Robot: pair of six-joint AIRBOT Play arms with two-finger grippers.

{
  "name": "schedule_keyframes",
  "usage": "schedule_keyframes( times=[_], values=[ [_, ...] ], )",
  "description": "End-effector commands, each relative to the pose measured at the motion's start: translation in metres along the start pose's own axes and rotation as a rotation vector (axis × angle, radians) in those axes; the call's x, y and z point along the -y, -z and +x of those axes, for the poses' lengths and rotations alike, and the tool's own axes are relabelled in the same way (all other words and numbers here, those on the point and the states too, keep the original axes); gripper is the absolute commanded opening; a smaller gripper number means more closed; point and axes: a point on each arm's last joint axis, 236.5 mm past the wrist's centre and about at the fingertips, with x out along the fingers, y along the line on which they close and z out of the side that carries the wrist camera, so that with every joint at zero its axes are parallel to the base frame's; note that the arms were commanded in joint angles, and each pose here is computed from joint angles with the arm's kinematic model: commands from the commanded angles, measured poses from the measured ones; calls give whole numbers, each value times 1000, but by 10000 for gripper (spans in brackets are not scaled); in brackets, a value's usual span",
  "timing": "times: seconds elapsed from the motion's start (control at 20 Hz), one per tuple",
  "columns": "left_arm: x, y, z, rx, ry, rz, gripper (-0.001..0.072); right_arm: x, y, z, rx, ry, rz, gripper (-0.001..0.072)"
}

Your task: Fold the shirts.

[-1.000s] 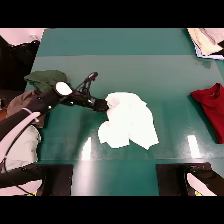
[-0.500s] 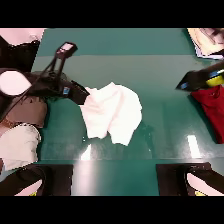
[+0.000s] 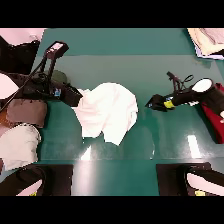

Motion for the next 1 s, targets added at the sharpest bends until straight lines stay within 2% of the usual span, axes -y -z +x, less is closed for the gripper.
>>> schedule_keyframes(
  times=[0.0, 0.25, 0.3, 0.35, 0.4, 0.45, 0.5, 0.75, 0.95],
  values=[
    [0, 5, -1, -20, -1, -21, 25, 3, -8, 41, -11, -59, 52, 446],
    [0, 8, -1, -33, -1, -46, 25, -8, -17, 75, -63, -54, 6, 445],
    [0, 8, -1, -34, -1, -46, 25, -10, -20, 77, -64, -54, -2, 412],
    [0, 8, -1, -33, -1, -46, 25, -12, -22, 78, -64, -55, -9, 327],
    [0, 8, -1, -33, -1, -46, 25, -13, -24, 79, -63, -56, -11, 284],
    [0, 8, -1, -34, -1, -46, 25, -13, -25, 78, -59, -56, -18, 182],
    [0, 8, -1, -35, -1, -46, 26, -14, -26, 77, -56, -57, -45, 36],
    [-4, -6, -10, 8, -27, -45, 25, -30, -46, 29, 76, -28, -169, 17],
    [-1, -84, -91, 256, -118, 46, 25, -98, -85, -111, 387, -77, -331, 17]
  ],
)
